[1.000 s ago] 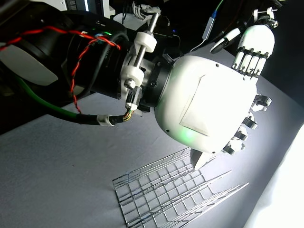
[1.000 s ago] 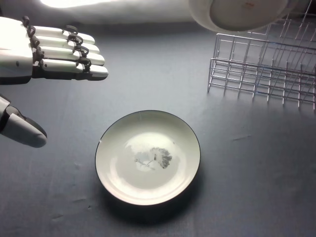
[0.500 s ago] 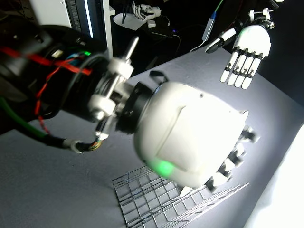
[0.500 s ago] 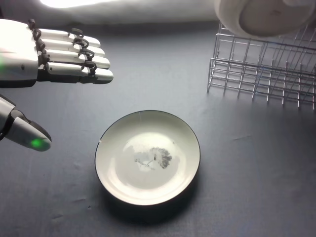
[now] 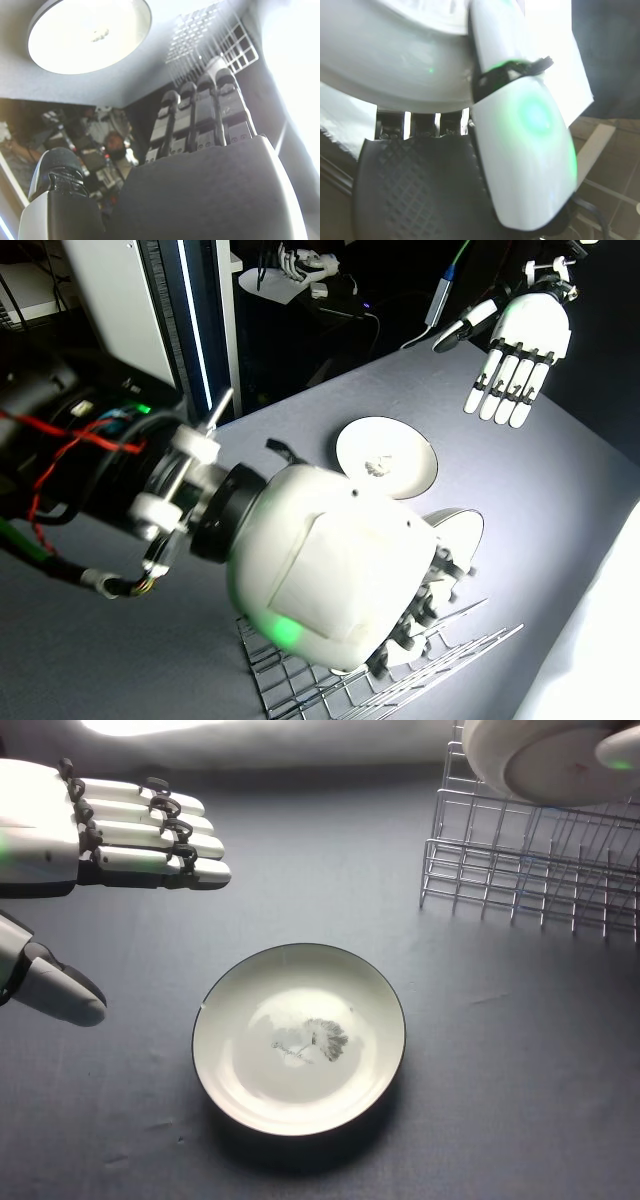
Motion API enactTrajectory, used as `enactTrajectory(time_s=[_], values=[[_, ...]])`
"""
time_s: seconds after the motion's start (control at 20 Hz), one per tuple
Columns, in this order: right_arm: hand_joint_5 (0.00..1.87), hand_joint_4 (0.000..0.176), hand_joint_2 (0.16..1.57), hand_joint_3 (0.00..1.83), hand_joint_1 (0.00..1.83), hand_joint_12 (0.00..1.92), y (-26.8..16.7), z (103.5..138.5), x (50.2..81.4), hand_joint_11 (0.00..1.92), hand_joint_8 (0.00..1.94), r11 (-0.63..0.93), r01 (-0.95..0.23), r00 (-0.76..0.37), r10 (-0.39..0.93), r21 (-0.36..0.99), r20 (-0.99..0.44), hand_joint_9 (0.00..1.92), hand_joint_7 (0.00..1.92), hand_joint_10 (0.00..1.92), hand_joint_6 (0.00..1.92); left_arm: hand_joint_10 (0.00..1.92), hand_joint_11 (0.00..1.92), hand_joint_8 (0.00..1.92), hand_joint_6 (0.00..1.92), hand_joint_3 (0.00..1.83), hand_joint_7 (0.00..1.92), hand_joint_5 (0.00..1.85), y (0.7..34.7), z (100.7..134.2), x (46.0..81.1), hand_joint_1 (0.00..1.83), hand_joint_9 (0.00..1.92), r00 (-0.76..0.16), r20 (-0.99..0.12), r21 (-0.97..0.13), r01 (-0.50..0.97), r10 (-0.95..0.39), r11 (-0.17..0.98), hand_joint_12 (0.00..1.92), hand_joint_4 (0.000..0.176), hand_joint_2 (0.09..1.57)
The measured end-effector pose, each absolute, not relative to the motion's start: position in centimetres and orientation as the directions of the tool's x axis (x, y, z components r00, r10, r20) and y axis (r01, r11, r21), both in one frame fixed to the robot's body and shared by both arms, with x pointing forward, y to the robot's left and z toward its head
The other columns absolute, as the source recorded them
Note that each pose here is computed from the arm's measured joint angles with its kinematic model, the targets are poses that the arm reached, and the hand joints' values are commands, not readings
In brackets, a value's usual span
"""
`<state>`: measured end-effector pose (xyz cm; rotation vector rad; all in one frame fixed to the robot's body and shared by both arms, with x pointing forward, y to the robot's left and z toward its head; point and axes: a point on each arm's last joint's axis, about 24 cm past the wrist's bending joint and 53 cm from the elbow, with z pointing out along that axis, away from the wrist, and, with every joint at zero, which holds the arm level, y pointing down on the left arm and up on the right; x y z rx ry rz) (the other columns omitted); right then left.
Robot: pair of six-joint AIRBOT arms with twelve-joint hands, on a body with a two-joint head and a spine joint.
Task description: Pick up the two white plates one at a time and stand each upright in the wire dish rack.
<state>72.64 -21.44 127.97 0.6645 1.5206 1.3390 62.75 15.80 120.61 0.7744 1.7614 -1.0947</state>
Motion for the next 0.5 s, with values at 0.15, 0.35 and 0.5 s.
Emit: enactTrajectory(time_s=[0.15,0.35,0.5], values=[[0.91,0.000,1.14,0.00,1.37,1.38,-23.1,127.4,73.2,0.69,0.94,0.275,-0.186,-0.355,0.876,0.943,-0.326,0.86,0.93,1.27,1.09,0.00,0.00,0.00,0.00,0.01,0.00,0.00,15.5,120.7,62.5,0.00,0.00,-0.404,-0.914,-0.351,0.844,0.050,0.406,0.00,0.000,1.05],[0.89,0.000,1.14,0.00,1.37,1.32,-24.4,124.6,73.9,0.72,0.95,0.380,-0.126,-0.353,0.846,0.916,-0.399,0.87,0.94,1.26,1.12,0.00,0.00,0.00,0.00,0.00,0.00,0.00,15.5,120.6,62.6,0.00,0.00,-0.404,-0.914,-0.350,0.843,0.049,0.408,0.00,0.000,1.03],[0.89,0.000,1.14,0.00,1.37,1.35,-24.3,123.5,74.3,0.69,0.95,0.431,-0.117,-0.364,0.820,0.895,-0.442,0.86,0.94,1.27,1.11,0.00,0.00,0.00,0.00,0.00,0.00,0.00,15.2,120.6,62.4,0.00,0.00,-0.405,-0.913,-0.353,0.845,0.051,0.401,0.00,0.000,1.04]])
